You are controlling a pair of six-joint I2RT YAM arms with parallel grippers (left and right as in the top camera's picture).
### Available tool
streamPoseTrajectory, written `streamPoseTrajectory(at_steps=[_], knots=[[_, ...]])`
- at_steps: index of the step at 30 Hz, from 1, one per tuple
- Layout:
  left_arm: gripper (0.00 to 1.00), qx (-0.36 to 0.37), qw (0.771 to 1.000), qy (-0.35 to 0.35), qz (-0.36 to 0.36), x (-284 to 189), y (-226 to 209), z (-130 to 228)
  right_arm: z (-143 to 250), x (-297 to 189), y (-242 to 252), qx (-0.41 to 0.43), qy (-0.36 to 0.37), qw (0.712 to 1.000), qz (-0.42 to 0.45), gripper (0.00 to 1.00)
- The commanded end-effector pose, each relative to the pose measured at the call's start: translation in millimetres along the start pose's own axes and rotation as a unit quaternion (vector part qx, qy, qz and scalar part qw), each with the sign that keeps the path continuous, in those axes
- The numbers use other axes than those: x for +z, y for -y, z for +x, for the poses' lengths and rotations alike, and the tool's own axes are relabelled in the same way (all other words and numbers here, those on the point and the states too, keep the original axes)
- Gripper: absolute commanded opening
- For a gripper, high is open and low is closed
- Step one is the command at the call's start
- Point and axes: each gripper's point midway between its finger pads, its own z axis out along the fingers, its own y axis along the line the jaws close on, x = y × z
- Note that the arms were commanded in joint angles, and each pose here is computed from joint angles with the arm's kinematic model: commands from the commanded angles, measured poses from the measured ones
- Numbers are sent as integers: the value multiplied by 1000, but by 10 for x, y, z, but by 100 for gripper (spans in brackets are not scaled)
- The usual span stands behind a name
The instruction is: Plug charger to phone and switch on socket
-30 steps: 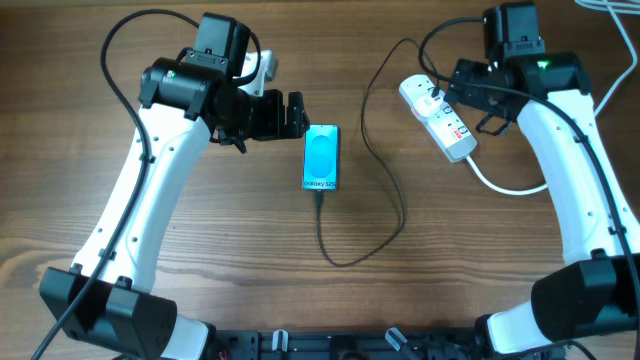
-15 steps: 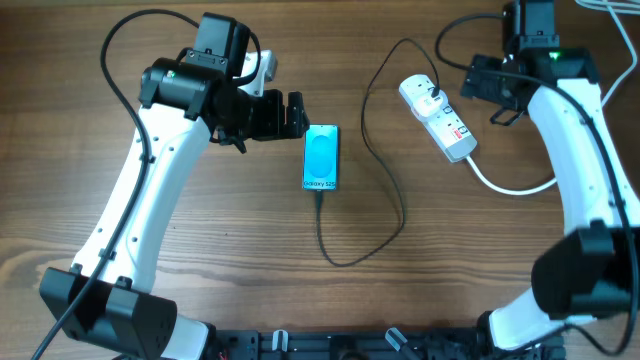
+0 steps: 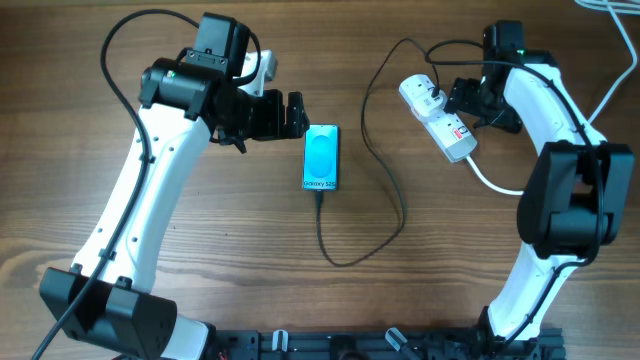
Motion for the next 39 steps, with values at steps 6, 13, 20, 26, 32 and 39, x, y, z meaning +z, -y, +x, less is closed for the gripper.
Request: streamPoseTrajectory(at_steps=[6,13,20,26,32,39], knots=[[100,-4,1000,-2,-3,19,-13,1,-63,84,-47,27,6,999,-26,100],[100,-5,1000,-2,-4,19,-13,2,-90,103,18,36,7,999,-24,100],[100,-4,1000,-2,-3,19,-13,1,-22,196,20,25,-13,999,-30,100],[100,-4,1000,-2,-3,19,-13,1,99,344,-83,22,-44,997,-55,100],[100,-4,1000,-2,-3,19,-13,1,149,329,-154,-5,-55,995,-78,100],[100,-4,1000,-2,-3,19,-13,1,137,331,-148,3,-52,996,-75,100]])
